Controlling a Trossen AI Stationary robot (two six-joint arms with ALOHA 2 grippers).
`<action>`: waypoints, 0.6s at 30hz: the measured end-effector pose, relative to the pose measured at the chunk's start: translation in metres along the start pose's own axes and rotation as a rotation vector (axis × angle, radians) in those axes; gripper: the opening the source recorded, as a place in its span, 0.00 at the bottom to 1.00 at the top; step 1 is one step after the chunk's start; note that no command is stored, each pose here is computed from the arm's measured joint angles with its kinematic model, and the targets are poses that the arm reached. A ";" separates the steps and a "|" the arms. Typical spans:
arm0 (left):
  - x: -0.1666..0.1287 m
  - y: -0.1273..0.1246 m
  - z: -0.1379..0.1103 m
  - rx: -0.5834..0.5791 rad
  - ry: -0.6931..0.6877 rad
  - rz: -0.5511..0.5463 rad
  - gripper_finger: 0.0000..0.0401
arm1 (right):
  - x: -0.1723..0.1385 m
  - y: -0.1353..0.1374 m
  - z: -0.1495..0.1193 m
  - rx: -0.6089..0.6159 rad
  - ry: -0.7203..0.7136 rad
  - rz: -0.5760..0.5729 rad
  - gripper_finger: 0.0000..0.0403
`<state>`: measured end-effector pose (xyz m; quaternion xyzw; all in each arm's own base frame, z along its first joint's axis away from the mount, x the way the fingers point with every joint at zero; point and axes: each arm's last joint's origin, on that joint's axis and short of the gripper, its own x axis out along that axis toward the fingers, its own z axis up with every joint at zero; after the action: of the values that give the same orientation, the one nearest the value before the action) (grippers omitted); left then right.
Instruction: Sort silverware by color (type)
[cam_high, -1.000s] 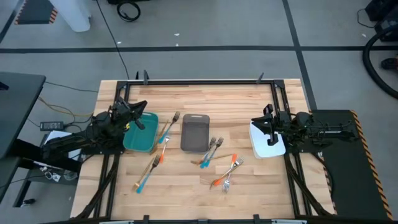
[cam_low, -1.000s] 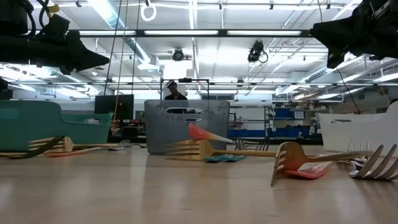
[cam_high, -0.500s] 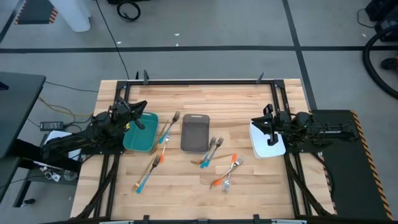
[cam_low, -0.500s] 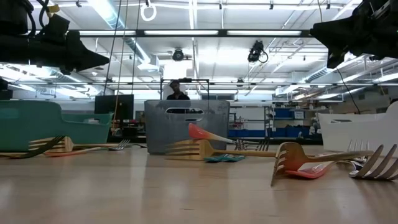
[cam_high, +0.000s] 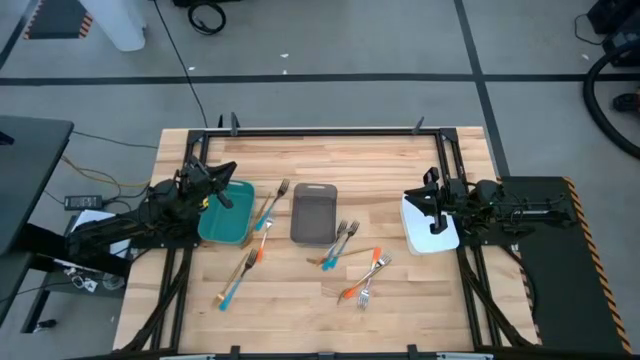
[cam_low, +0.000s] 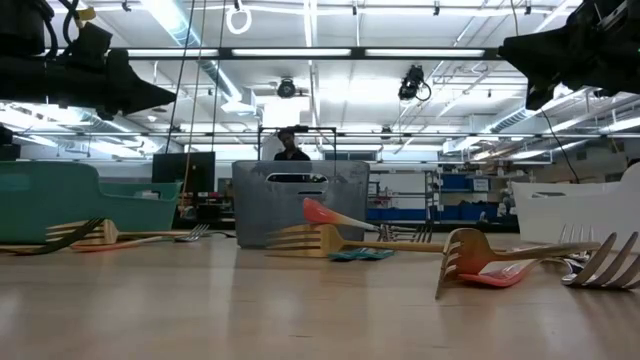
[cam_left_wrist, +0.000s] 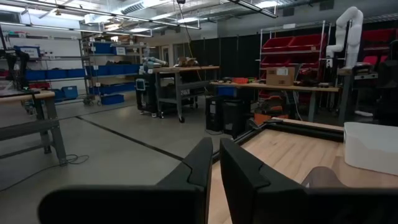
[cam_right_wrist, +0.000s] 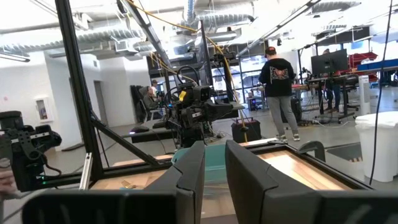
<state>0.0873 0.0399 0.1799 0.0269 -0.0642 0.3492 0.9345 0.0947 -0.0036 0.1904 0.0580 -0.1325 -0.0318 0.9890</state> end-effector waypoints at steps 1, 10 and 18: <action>0.000 0.000 0.000 0.000 0.000 0.000 0.10 | 0.000 0.000 0.000 0.000 0.000 0.000 0.18; 0.000 0.000 0.000 -0.001 0.000 0.000 0.10 | 0.000 0.000 0.000 0.000 0.000 0.000 0.18; 0.000 0.000 0.000 -0.145 0.001 -0.002 0.10 | 0.000 0.001 0.005 0.058 -0.051 0.009 0.18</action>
<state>0.0874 0.0398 0.1797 -0.0411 -0.0890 0.3429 0.9342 0.0933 -0.0035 0.1952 0.0852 -0.1590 -0.0248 0.9833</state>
